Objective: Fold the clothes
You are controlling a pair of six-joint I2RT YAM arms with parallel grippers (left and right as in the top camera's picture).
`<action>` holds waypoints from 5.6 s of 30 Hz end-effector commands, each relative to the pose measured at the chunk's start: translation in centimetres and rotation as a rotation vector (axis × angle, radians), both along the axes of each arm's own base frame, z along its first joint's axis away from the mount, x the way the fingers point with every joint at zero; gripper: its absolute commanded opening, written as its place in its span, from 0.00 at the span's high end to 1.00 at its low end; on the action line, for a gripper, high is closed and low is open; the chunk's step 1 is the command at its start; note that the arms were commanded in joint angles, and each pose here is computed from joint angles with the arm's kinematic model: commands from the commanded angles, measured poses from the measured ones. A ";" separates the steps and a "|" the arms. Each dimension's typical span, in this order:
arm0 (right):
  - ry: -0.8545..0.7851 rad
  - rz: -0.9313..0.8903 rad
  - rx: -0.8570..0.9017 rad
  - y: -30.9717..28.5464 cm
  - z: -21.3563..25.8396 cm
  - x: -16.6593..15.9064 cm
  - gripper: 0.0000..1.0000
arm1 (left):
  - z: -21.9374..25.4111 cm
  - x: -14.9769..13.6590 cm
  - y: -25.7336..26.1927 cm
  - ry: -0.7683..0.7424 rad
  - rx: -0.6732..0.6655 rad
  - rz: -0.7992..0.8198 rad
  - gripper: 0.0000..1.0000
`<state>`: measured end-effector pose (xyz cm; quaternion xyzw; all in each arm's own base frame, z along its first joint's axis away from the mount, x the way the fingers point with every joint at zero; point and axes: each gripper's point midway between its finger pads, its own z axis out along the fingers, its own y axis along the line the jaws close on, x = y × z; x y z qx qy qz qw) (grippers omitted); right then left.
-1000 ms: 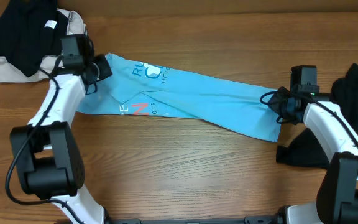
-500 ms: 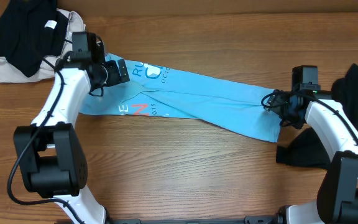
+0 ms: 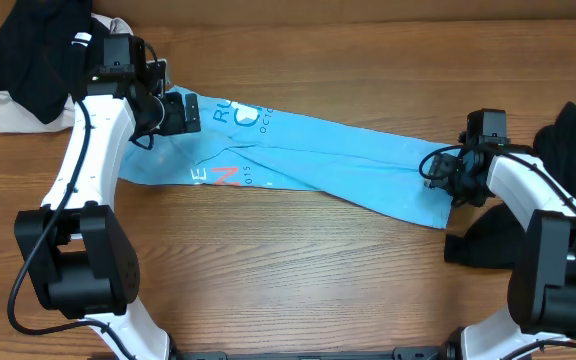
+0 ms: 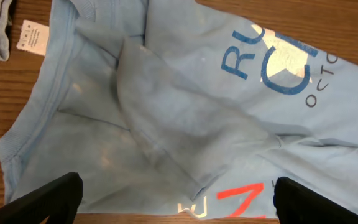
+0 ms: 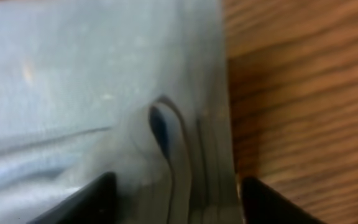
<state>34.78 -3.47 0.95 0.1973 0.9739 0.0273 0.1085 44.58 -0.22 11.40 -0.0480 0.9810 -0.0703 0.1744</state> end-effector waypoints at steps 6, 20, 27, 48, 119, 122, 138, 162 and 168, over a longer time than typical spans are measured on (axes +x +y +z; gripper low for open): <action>0.006 0.013 0.037 0.6 -0.9 -0.4 0.63 | 1.0 0.1 1.4 -0.018 0.074 0.005 0.00; -0.009 -0.035 -0.053 -1.8 -1.6 -0.5 0.24 | 1.0 0.1 1.4 -0.017 0.074 0.005 0.00; 0.007 -0.036 -0.047 -1.7 -2.2 -1.2 0.25 | 0.9 0.1 1.4 -0.015 0.074 0.005 0.00; -0.026 -0.015 0.034 -0.4 -0.9 0.2 0.07 | 0.5 0.4 1.3 -0.019 0.057 0.046 0.00; -0.028 0.011 -0.032 -2.3 5.8 0.5 0.02 | -0.5 -2.9 -0.1 0.126 -0.006 0.032 0.00; 0.001 0.011 -0.030 -2.2 4.8 0.0 0.02 | -0.5 -2.9 -0.1 0.125 -0.006 0.032 0.00; 0.011 -0.039 -0.018 -1.7 -1.6 -2.9 0.17 | -0.6 -3.1 -0.1 0.130 -0.005 0.032 0.00; -0.062 -0.144 0.077 -4.9 5.5 -0.6 0.87 | -0.4 -2.4 1.5 0.098 0.003 0.051 0.00; -0.074 -0.058 0.111 -4.7 10.0 0.3 0.87 | -0.3 -2.4 2.6 0.096 0.002 0.076 0.00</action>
